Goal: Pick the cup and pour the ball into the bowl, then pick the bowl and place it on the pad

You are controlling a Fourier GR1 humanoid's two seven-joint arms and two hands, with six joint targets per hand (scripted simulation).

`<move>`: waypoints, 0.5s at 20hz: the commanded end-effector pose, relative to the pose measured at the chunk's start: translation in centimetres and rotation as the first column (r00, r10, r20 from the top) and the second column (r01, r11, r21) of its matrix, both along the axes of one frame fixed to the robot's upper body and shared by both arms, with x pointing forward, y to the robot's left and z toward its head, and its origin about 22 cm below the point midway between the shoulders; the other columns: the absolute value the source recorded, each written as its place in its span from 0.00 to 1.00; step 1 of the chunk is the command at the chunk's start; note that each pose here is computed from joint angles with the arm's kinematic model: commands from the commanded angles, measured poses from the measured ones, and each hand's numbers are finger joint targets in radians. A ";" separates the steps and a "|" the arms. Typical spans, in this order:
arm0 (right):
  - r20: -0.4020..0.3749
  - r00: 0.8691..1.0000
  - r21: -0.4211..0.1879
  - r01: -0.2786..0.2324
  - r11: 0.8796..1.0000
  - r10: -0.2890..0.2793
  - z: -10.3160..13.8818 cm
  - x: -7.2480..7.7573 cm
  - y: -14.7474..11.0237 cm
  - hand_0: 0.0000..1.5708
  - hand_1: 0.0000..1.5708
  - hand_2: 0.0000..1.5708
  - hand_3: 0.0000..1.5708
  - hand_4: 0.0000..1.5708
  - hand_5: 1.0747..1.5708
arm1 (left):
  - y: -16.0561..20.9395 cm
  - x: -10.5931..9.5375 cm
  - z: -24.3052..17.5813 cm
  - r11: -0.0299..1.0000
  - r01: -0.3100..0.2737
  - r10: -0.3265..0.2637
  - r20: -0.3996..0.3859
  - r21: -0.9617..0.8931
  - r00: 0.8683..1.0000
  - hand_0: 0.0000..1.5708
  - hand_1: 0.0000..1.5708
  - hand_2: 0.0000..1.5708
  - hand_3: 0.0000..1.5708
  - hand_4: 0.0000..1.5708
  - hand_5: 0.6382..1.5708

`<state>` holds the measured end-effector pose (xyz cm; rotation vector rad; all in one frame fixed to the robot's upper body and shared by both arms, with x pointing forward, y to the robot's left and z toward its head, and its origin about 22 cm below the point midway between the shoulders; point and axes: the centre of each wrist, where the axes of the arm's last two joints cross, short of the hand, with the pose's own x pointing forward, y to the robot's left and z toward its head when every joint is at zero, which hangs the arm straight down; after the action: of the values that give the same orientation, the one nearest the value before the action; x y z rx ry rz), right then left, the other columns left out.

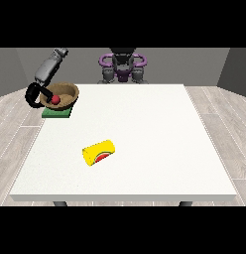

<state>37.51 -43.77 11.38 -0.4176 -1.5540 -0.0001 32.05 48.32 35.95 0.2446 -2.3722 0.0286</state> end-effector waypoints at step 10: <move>-0.001 0.998 -0.002 0.068 0.998 -0.068 3.0 -2.0 -5.4 1.00 1.00 1.00 0.45 0.80 0.98 | -1.1 -0.1 -0.7 0.999 0.049 -0.049 -0.026 -0.010 0.998 0.00 0.00 0.00 0.00 0.00 0.96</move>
<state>35.82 -48.29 13.12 -0.4754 -1.5794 -0.0293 30.82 47.20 37.89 0.2068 -2.4108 0.0156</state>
